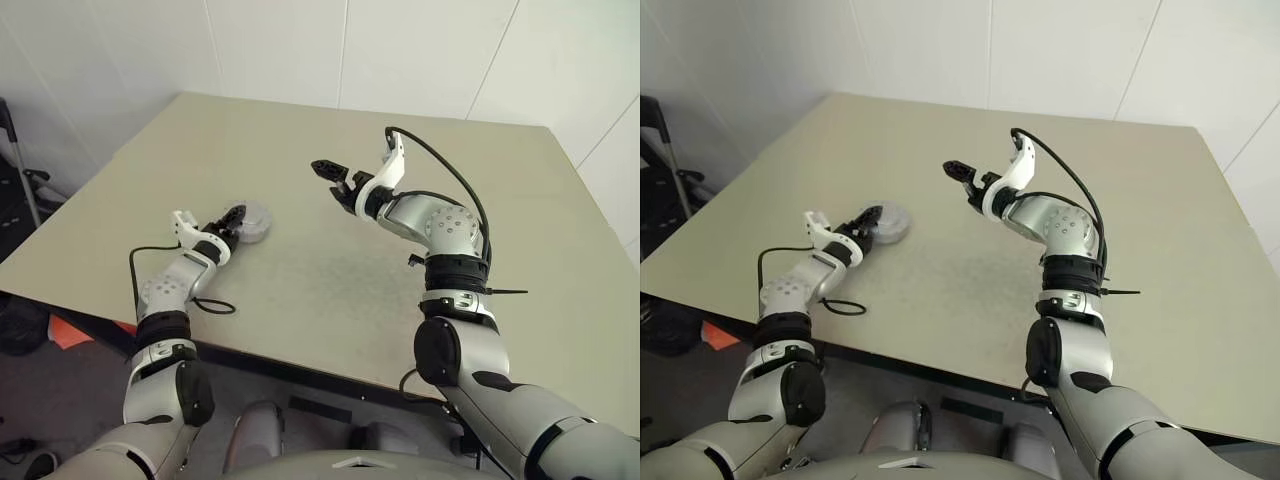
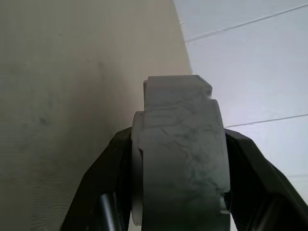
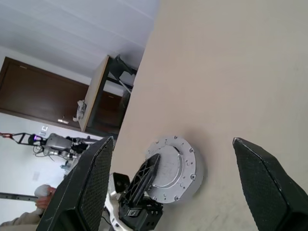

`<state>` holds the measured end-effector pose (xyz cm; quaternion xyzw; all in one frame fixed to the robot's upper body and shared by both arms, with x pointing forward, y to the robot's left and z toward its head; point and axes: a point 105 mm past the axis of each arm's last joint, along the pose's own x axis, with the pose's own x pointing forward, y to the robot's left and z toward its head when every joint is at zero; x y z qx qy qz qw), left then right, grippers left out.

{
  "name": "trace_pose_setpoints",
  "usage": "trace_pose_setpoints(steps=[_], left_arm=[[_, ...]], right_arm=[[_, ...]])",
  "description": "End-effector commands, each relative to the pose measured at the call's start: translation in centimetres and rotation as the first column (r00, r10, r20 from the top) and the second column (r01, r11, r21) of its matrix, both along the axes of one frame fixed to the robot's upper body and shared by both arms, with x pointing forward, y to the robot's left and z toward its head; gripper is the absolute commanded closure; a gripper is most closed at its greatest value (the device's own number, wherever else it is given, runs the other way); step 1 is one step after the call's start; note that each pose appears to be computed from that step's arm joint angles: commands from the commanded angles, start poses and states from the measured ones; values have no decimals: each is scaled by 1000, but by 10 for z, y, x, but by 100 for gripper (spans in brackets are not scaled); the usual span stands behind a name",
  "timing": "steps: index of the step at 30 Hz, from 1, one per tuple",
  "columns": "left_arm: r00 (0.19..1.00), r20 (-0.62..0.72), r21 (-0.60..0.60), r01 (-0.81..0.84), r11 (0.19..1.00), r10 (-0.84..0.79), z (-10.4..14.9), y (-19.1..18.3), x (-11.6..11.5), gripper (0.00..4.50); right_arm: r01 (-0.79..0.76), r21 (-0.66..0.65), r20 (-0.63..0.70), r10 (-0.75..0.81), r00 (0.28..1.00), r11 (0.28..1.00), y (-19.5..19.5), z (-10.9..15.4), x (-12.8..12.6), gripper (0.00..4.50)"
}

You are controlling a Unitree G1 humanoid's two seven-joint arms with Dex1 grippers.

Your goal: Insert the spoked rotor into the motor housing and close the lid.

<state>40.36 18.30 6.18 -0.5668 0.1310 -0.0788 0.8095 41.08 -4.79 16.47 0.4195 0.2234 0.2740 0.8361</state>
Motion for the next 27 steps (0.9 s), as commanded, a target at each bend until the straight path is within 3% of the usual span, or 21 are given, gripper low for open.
trace_pose_setpoints(steps=[1,7,14,21,27], left_arm=[[998,13,52,-59,997,58,6,16,11,216],[991,-44,130,-116,985,122,-14,35,12,216],[892,-166,300,-360,883,420,-33,103,1,26],[777,-147,455,-496,739,612,-27,159,-17,26],[696,-26,588,-570,574,717,4,199,-25,26]], right_arm=[[-2,10,56,1,998,1000,1,14,1,4],[-2,6,54,2,999,1000,1,14,1,4],[-21,-3,40,21,999,1000,4,10,0,0],[-44,-12,37,45,998,999,9,8,-1,0],[-61,-54,66,64,996,997,12,7,-2,0]])
